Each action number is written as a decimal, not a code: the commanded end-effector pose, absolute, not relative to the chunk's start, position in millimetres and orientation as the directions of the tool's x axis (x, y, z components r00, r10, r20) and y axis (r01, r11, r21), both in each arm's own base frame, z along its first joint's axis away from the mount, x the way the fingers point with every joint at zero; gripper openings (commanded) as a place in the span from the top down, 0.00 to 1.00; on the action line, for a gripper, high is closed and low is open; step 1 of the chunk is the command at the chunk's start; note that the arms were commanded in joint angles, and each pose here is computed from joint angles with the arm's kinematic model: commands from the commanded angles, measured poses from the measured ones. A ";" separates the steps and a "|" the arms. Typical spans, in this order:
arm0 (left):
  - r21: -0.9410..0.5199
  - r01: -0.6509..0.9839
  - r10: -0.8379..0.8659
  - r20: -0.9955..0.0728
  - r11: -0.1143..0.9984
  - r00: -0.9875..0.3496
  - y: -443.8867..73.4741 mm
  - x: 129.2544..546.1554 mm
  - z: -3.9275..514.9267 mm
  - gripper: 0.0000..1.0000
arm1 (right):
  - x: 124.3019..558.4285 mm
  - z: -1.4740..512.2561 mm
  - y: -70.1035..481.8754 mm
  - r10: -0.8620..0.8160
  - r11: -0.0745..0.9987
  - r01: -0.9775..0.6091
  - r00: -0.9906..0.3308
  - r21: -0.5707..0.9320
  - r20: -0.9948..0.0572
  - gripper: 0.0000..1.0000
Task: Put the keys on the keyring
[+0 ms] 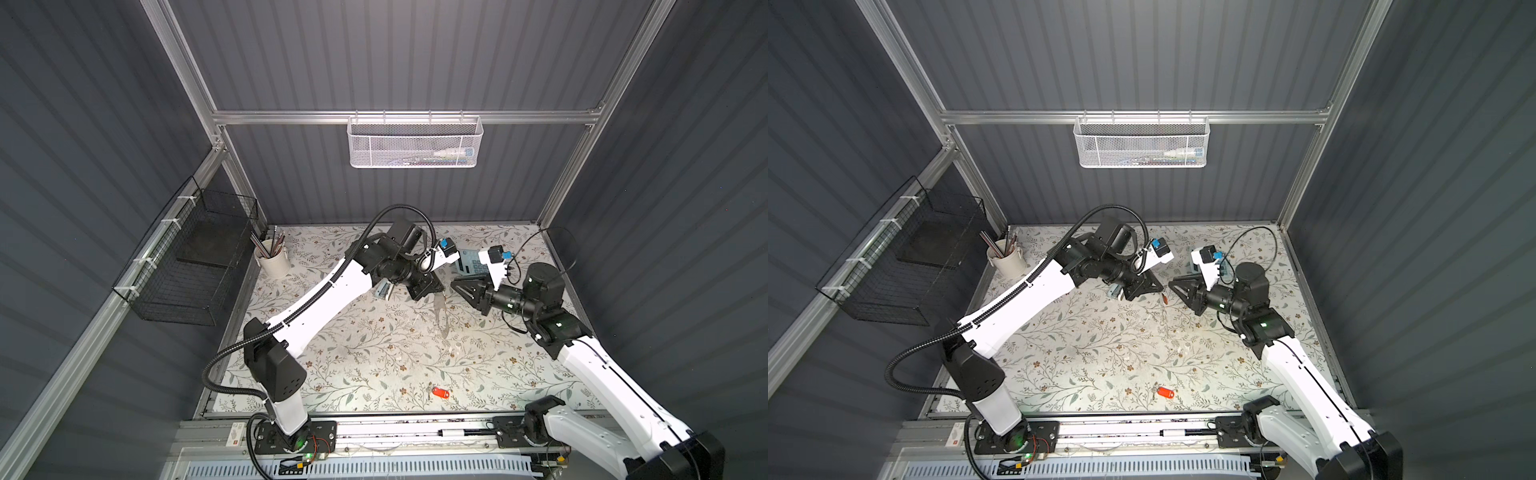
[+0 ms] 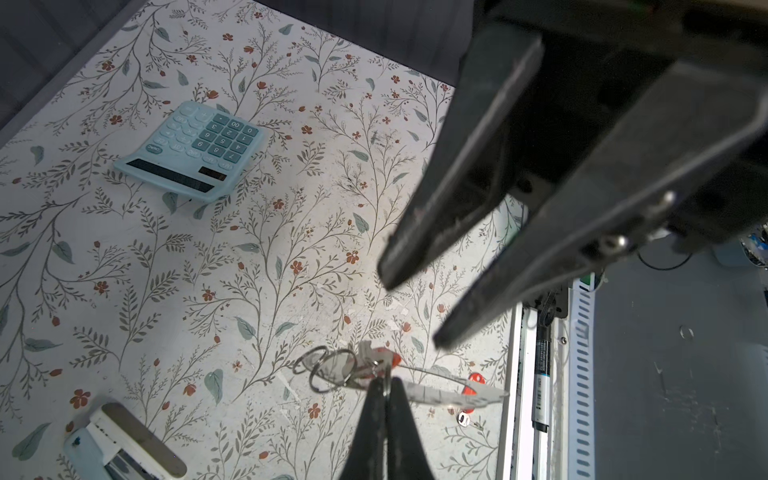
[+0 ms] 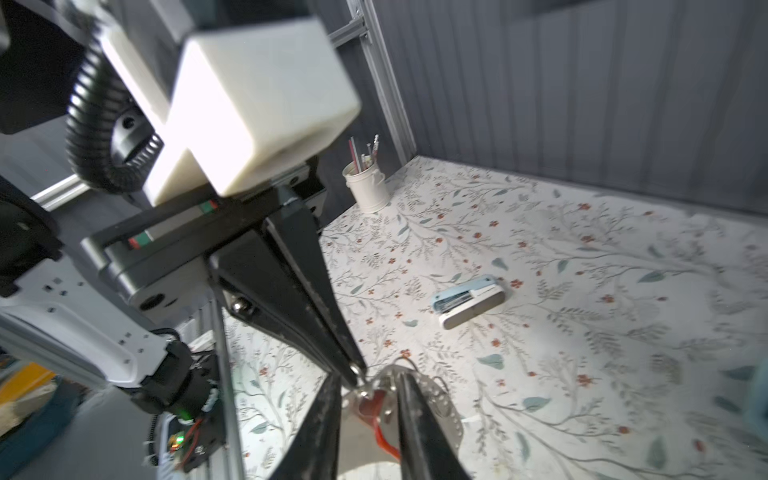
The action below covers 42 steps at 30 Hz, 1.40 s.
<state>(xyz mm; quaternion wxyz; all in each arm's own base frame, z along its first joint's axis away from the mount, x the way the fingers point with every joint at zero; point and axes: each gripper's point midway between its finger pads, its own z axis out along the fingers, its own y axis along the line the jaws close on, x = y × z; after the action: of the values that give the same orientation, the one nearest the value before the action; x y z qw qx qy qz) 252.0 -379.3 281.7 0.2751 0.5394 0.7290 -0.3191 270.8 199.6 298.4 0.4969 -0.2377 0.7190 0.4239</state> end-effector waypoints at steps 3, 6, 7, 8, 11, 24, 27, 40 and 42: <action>-0.122 0.982 0.363 -0.917 0.145 -0.168 -393.9 244.6 337.3 1.00 | 267.8 307.9 189.8 0.161 0.518 -0.755 -0.376 0.402 -0.913 0.62; -0.140 0.983 0.268 -0.949 0.115 -0.166 -396.9 238.8 345.6 1.00 | 262.8 304.5 192.3 0.158 0.493 -0.763 -0.394 0.417 -0.906 0.60; -0.143 0.984 0.247 -0.955 0.105 -0.165 -397.8 237.0 347.0 1.00 | 261.3 304.0 193.6 0.158 0.481 -0.769 -0.396 0.421 -0.904 0.59; -0.154 0.983 0.230 -0.958 0.097 -0.173 -398.6 235.6 343.4 1.00 | 259.7 303.6 195.1 0.161 0.467 -0.775 -0.399 0.426 -0.903 0.59; -0.165 0.982 0.182 -0.967 0.095 -0.180 -400.4 236.7 344.3 1.00 | 260.1 299.7 195.9 0.169 0.457 -0.770 -0.417 0.446 -0.893 0.59; -0.266 0.963 0.038 -0.963 0.030 -0.267 -410.2 235.7 346.9 1.00 | 252.0 293.7 202.6 0.199 0.375 -0.785 -0.451 0.493 -0.870 0.70; -0.283 0.959 0.009 -0.959 0.013 -0.283 -412.2 235.4 347.7 1.00 | 254.2 293.9 204.4 0.200 0.369 -0.788 -0.452 0.494 -0.869 0.71; -0.352 0.935 -0.106 -0.932 0.039 -0.346 -415.2 248.9 343.2 1.00 | 252.8 283.7 206.5 0.203 0.366 -0.776 -0.472 0.513 -0.858 0.70; -0.355 0.934 -0.103 -0.931 0.031 -0.350 -415.6 248.2 342.8 1.00 | 252.2 283.2 205.4 0.202 0.376 -0.775 -0.466 0.508 -0.861 0.72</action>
<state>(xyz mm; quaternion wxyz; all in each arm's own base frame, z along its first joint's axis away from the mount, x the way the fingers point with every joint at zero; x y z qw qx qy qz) 251.9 -414.1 324.6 0.4210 0.3671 0.5987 -0.5741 257.5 205.3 279.4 0.4657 -0.2015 0.6890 0.5174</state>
